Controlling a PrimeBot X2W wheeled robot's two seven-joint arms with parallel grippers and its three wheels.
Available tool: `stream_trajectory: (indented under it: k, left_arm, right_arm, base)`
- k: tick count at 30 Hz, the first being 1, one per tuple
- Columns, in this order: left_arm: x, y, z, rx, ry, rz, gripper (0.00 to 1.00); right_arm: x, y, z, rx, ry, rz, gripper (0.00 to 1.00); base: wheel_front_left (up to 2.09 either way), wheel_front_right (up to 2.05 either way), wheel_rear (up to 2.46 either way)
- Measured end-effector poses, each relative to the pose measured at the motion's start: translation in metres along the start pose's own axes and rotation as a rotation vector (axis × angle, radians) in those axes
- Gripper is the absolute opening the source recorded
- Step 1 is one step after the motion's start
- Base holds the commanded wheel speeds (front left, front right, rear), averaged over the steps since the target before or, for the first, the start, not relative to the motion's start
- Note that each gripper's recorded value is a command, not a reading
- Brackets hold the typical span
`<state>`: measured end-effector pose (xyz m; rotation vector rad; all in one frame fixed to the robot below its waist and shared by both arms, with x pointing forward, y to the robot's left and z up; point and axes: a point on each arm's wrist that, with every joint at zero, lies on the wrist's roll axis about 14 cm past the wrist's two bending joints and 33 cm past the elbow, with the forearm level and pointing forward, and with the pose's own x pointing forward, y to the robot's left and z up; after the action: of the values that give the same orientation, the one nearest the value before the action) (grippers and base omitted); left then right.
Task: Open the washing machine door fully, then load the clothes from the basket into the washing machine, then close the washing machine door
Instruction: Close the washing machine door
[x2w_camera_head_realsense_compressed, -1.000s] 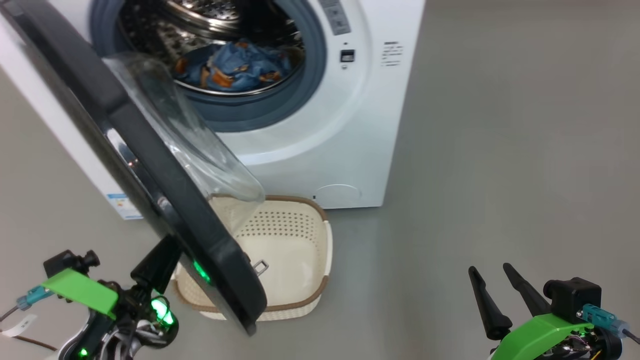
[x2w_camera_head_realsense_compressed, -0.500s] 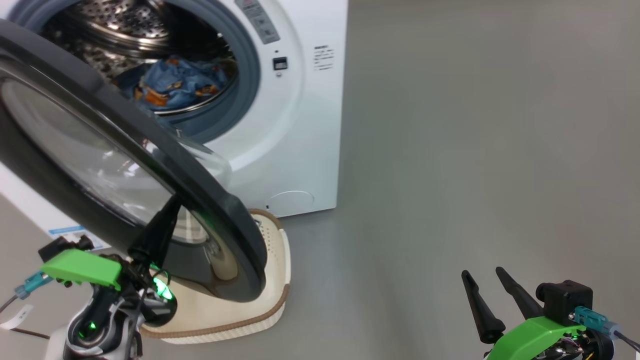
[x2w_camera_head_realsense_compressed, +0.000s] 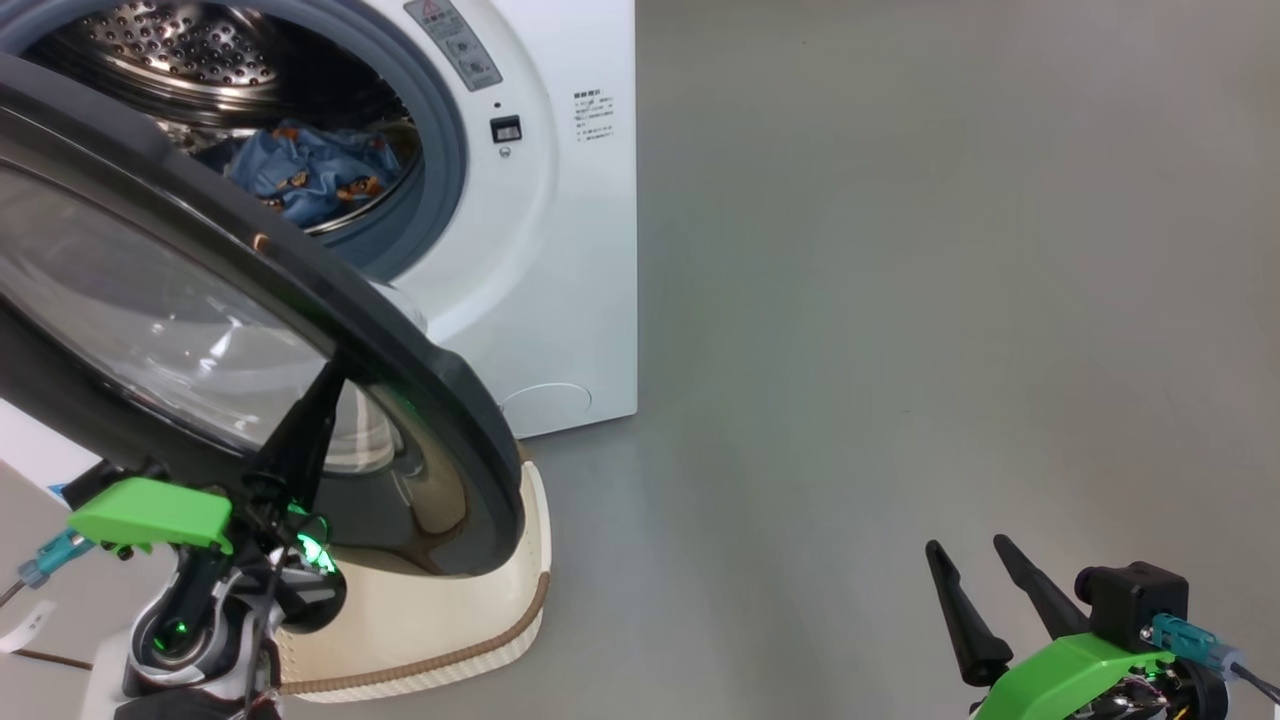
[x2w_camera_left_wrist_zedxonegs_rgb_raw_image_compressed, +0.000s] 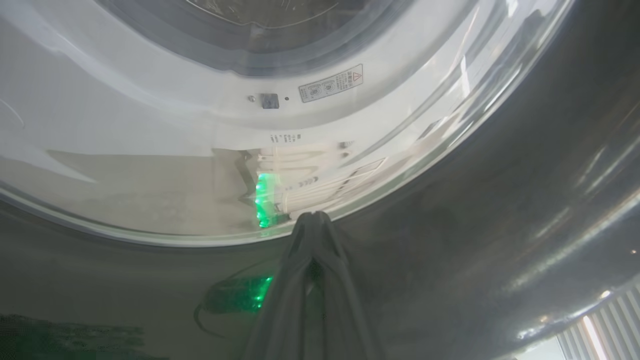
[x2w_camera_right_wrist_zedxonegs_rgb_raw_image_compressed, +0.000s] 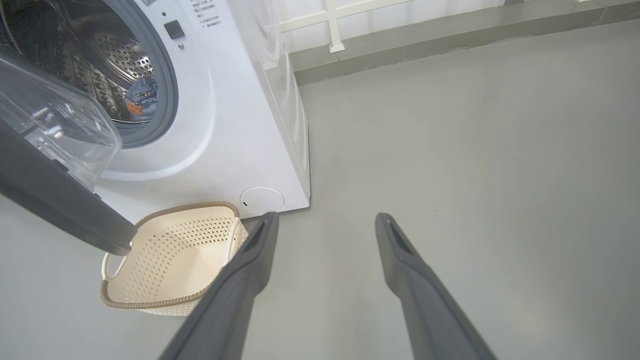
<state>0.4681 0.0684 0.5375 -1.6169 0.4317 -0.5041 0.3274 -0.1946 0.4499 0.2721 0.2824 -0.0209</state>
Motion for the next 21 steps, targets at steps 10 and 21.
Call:
stream_trajectory:
  k: [10,21]
  left_arm:
    - [-0.012,0.019,0.001,0.285,-0.043,0.136,0.00]
    - [-0.080,0.050,0.042,0.911,-0.269,0.363,1.00]
  right_arm:
    - [0.006,-0.006,0.006,-0.001,-0.019,-0.014,1.00]
    - [0.003,-0.008,0.030,-0.036,-0.084,-0.003,1.00]
  base:
    - [0.00,0.00,0.00]
    - [0.00,0.00,0.00]
